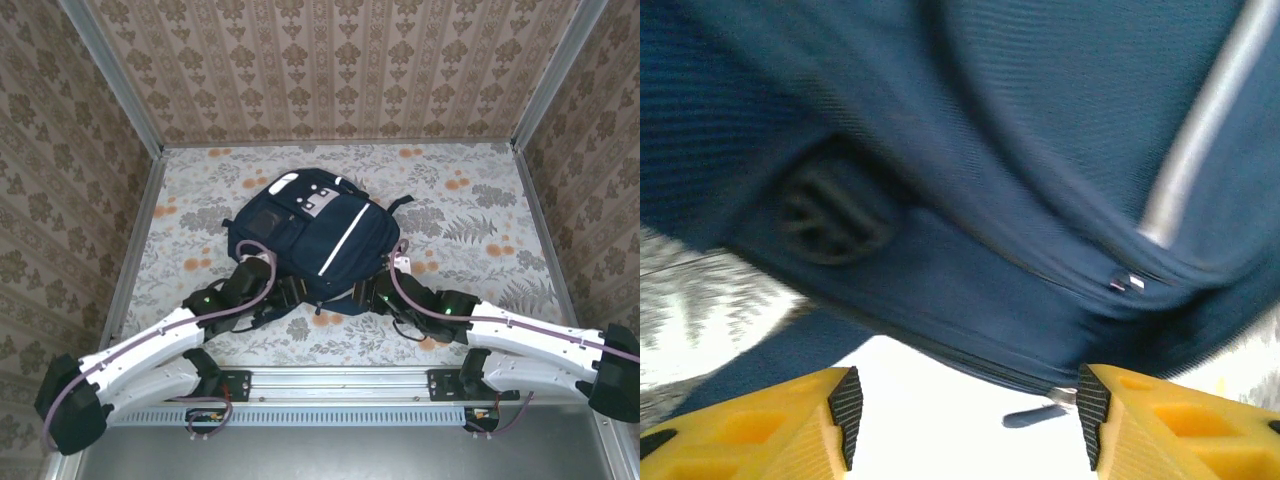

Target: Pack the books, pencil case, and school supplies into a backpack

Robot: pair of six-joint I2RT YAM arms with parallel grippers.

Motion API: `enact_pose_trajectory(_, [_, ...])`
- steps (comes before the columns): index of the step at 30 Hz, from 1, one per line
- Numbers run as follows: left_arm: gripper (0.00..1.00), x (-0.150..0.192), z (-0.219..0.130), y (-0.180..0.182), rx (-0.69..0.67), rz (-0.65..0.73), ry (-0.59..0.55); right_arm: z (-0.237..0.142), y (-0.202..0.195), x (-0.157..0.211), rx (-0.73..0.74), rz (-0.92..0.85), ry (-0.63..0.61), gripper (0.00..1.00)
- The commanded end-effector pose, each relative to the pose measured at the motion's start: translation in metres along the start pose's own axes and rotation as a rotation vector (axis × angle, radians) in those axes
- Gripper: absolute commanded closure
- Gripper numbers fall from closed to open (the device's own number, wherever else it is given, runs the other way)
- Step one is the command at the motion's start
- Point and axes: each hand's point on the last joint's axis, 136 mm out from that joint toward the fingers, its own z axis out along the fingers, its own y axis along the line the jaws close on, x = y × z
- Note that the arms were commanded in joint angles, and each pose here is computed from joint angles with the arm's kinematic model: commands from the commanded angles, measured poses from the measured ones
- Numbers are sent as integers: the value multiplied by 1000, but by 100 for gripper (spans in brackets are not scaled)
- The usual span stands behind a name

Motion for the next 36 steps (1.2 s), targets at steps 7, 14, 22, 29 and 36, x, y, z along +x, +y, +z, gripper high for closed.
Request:
enact_pose_trajectory(7, [42, -7, 19, 13, 52, -263, 9, -8, 25, 14, 35, -91, -100, 50])
enact_pose_trajectory(14, [41, -7, 40, 15, 71, -341, 7, 7, 57, 37, 6, -147, -81, 58])
enact_pose_trajectory(22, [71, -4, 48, 27, 24, -385, -14, 24, 75, 48, 3, -170, -61, 59])
enact_pose_trajectory(29, [100, -16, 40, 20, 12, -391, -69, 30, 77, 53, -6, -163, -53, 60])
enact_pose_trajectory(36, [100, -19, 28, 7, 11, -432, -85, 45, 83, 64, -141, -76, -33, 62])
